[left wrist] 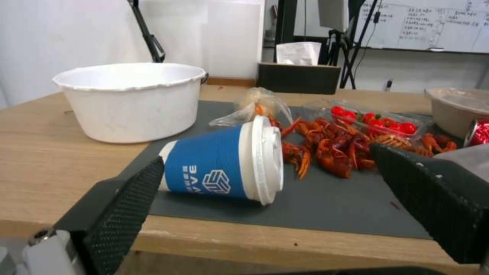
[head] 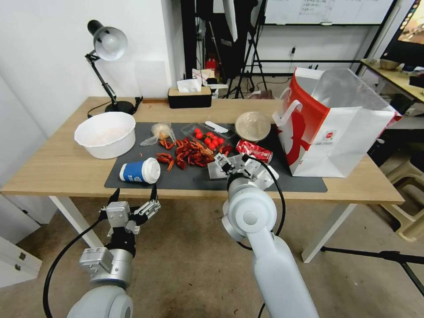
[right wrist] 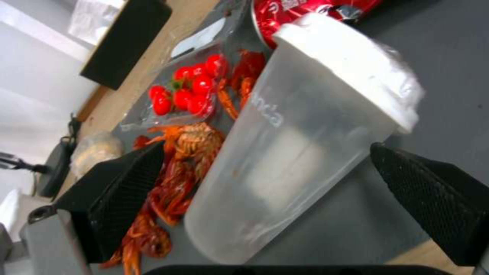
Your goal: Pick up the trash from the table and place it into the takeout bag.
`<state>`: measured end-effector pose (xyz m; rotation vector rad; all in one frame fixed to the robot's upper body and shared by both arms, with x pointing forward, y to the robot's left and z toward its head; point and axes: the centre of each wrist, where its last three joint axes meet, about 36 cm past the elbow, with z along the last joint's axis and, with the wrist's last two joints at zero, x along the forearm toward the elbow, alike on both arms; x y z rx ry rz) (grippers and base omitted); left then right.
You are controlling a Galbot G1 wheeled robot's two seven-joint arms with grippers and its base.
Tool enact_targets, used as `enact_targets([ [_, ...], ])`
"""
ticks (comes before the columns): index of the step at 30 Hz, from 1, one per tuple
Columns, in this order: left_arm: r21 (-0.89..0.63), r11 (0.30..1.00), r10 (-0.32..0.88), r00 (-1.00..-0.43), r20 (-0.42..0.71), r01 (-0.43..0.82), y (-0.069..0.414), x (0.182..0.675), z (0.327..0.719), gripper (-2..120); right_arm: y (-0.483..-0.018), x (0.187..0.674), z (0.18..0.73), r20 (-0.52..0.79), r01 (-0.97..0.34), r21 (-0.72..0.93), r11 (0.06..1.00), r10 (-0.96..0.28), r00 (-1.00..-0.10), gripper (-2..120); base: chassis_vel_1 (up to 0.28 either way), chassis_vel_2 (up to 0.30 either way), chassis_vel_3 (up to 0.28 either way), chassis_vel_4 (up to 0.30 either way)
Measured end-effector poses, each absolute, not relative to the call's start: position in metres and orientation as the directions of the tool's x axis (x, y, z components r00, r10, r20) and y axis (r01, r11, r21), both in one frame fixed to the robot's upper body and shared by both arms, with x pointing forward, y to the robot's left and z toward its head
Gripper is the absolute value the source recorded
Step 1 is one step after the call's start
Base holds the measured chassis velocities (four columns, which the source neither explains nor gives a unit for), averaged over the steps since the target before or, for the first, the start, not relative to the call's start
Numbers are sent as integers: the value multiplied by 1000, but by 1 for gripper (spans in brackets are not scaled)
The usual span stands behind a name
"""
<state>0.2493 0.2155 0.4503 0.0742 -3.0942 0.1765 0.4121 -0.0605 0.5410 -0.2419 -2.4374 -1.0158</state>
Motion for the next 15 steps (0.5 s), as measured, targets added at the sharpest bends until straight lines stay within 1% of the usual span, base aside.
enact_targets([
  [3, -115, 992, -45, -998, 44, -50, 216, 251, 449, 100, -61, 419, 540, 518, 363, 605, 709, -4, -855, 100, 0, 0, 0, 0],
  [15, -121, 991, -43, -998, 45, -48, 214, 254, 444, 100, -67, 436, 541, 542, 392, 590, 706, 13, -840, 100, 0, 0, 0, 0],
])
